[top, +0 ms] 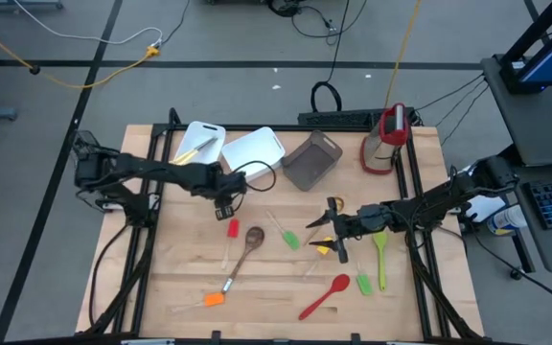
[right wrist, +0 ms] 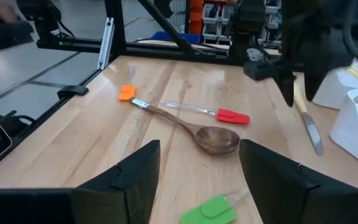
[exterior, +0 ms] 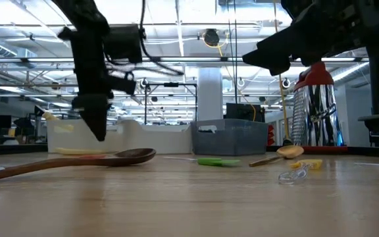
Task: Pick & Place Kitchen Items
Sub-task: Put the yellow kitchen knife into the left white bin
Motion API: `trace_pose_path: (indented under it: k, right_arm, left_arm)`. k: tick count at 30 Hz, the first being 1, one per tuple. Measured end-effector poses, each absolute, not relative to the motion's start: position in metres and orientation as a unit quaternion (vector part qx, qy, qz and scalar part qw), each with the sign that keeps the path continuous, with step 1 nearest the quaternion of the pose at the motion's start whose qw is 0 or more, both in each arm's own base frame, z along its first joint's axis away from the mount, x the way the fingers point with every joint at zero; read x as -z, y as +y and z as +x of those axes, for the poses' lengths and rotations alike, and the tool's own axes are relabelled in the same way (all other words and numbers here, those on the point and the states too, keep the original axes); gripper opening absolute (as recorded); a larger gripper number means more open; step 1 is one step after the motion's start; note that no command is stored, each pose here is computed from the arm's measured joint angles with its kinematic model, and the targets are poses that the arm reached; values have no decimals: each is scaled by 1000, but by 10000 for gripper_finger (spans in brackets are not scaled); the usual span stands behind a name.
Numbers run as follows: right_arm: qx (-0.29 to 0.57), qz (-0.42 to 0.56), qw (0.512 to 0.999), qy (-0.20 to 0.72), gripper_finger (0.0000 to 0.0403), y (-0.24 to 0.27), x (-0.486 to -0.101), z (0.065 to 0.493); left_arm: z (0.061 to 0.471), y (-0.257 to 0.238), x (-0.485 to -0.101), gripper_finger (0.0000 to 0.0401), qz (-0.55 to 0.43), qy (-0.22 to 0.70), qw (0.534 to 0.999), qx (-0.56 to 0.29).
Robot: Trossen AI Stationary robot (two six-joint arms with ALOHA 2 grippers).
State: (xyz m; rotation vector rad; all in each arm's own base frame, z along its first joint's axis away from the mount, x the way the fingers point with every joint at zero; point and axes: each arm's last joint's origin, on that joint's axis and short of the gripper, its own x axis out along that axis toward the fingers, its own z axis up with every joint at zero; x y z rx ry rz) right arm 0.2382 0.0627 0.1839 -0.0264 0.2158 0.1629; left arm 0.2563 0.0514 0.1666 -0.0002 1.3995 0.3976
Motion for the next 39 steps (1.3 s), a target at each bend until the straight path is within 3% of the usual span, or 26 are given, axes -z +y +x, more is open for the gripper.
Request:
trace_pose_path:
  k: [6, 14, 17, 25, 32, 39]
  right_arm:
    - [-81, -14, 991, 110, 213, 63, -184, 238]
    - [-81, -14, 990, 112, 212, 63, -183, 238]
    - [-81, -15, 990, 116, 212, 63, -182, 238]
    - [-81, -15, 989, 118, 212, 63, -182, 238]
    - [-80, -1, 990, 120, 212, 63, -182, 238]
    - [-79, 2, 990, 120, 212, 63, -182, 238]
  left_arm:
    - [257, 71, -142, 179, -9, 683, 708, -179]
    - [256, 85, -136, 175, -55, 687, 710, -147]
    - [255, 84, -135, 148, -76, 687, 711, -129]
    - [257, 77, -135, 18, -113, 683, 710, -131]
    - [260, 64, -135, 39, -118, 682, 706, -150]
    - [261, 35, -149, 12, -98, 666, 727, -135]
